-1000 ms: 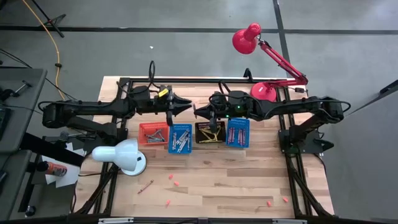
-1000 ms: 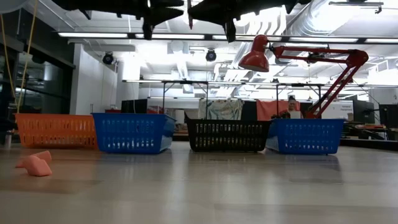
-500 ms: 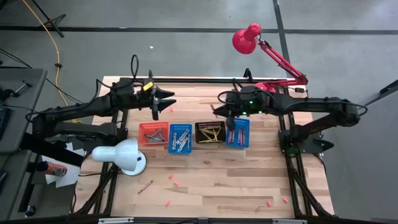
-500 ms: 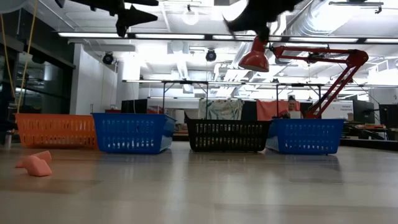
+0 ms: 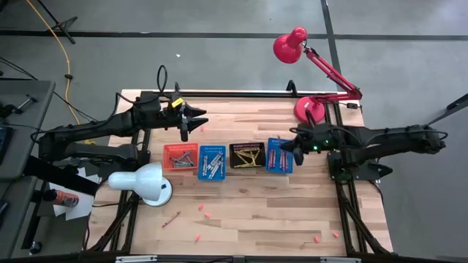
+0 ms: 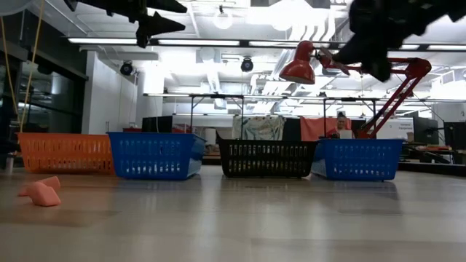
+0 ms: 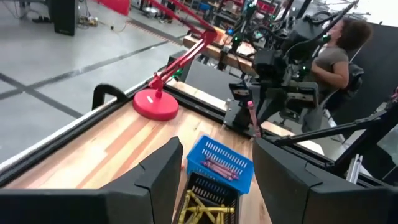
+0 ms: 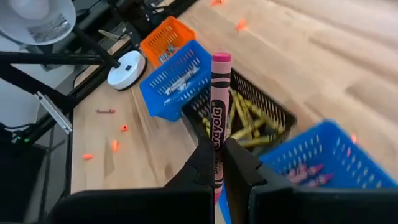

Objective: Sort crayons
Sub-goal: Put the bottom pink crayon into the right blue bin

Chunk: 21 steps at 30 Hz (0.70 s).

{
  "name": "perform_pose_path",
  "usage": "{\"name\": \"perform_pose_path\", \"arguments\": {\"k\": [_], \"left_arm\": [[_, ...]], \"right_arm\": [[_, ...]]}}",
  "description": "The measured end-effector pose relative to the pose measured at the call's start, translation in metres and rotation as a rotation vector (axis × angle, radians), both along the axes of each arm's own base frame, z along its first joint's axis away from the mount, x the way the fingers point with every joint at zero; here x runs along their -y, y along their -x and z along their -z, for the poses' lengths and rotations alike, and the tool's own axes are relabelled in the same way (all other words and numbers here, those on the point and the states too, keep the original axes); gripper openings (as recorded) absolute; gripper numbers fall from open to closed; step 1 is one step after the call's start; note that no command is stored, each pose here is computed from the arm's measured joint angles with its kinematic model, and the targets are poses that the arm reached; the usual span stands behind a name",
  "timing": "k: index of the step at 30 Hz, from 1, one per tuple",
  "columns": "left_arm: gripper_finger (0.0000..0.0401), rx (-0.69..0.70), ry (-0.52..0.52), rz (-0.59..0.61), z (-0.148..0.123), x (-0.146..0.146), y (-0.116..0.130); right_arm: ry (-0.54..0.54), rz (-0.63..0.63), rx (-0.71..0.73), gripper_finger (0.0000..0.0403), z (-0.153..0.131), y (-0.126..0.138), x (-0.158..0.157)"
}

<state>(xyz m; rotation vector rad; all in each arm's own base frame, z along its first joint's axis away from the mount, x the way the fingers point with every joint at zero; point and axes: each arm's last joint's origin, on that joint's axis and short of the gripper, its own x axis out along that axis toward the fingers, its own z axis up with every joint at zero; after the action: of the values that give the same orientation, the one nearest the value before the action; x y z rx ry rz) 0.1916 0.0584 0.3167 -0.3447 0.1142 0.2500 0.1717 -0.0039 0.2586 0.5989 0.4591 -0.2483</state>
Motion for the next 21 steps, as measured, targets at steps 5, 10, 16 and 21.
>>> {"name": "perform_pose_path", "arguments": {"k": [5,10,16,21], "left_arm": [[0.0182,-0.007,0.007,-0.004,0.001,0.0,-0.001],[0.0182,-0.01,0.008,-0.004,0.002,0.0,-0.001],[0.0182,-0.057,0.023,-0.005,0.006,0.0,0.0],[0.0182,-0.105,0.037,-0.005,0.011,0.0,0.001]], "right_arm": [[-0.045,0.06,0.004,0.0,0.007,0.006,-0.006],[-0.12,0.152,0.026,0.0,-0.002,-0.006,-0.006],[-0.311,0.397,-0.123,0.0,0.023,-0.021,-0.005],[-0.441,0.544,-0.282,0.0,0.053,-0.035,-0.007]]}}
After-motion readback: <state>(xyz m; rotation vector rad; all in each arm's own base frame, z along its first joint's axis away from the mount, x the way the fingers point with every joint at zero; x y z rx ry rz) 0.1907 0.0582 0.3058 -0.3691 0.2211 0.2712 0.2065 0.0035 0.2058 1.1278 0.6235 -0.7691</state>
